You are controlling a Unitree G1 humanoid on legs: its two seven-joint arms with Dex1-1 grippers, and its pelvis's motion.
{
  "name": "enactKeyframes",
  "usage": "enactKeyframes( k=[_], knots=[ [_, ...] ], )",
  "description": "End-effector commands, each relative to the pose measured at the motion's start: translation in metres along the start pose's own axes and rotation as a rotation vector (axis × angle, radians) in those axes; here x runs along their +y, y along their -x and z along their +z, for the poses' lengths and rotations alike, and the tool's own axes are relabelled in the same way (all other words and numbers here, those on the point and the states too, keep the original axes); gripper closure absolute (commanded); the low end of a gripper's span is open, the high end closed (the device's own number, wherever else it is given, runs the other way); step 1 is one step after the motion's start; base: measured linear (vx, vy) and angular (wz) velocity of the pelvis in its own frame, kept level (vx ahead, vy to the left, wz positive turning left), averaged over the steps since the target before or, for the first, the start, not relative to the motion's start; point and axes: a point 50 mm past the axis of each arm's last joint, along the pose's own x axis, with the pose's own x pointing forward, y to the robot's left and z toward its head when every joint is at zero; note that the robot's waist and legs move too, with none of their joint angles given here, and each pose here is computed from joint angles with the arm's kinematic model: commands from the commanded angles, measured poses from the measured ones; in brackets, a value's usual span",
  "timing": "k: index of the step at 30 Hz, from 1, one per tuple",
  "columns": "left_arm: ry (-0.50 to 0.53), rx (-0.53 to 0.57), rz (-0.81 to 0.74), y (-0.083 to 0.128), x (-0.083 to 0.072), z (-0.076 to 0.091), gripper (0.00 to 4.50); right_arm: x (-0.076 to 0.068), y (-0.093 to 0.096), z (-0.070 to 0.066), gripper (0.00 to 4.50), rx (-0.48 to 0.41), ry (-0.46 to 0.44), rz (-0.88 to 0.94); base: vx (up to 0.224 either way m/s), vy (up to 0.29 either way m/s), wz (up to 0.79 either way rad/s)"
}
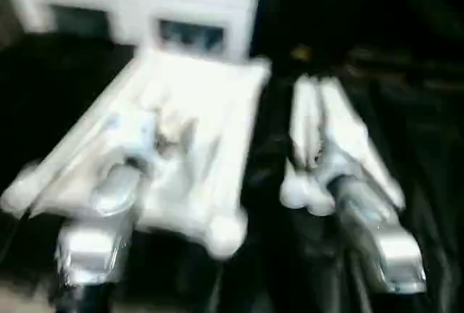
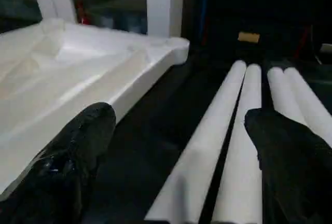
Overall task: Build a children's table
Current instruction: Move to table
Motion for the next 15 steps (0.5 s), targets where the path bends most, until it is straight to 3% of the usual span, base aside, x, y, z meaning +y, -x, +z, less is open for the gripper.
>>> enactKeyframes(
  k=[1, 3, 6, 8, 11, 13, 15],
  knots=[
    [-0.024, 0.034, -0.013, 0.005, 0.006, -0.007, 0.39, 0.004, 0.003, 0.002, 0.00, -0.004, -0.008, -0.004, -0.679, -0.104, -0.81],
    [-0.020, 0.042, -0.015, 0.008, 0.007, -0.009, 0.39, 0.006, 0.005, 0.001, 0.00, 0.000, -0.006, -0.007, -0.556, -0.041, -0.83],
    [-0.046, 0.036, -0.019, 0.012, 0.007, -0.008, 0.39, 0.009, 0.007, 0.004, 0.00, -0.003, -0.007, 0.013, -0.178, 0.074, -0.50],
    [-0.021, 0.042, 0.018, 0.022, 0.012, -0.010, 0.39, 0.017, 0.009, 0.004, 0.00, 0.001, -0.001, 0.055, -0.129, 0.049, -0.04],
    [-0.001, 0.056, 0.050, 0.027, 0.017, -0.014, 0.39, 0.020, 0.007, 0.000, 0.00, 0.013, 0.001, 0.069, 0.036, 0.244, -0.64],
    [-0.012, 0.065, 0.108, 0.026, 0.021, -0.015, 0.39, 0.018, 0.004, 0.000, 0.00, 0.037, 0.000, 0.068, -0.045, 0.227, -0.01],
    [-0.005, 0.057, 0.147, 0.026, 0.026, -0.012, 0.39, 0.022, 0.000, 0.006, 0.00, 0.024, 0.000, 0.115, -0.058, 0.182, 0.06]
  ],
)
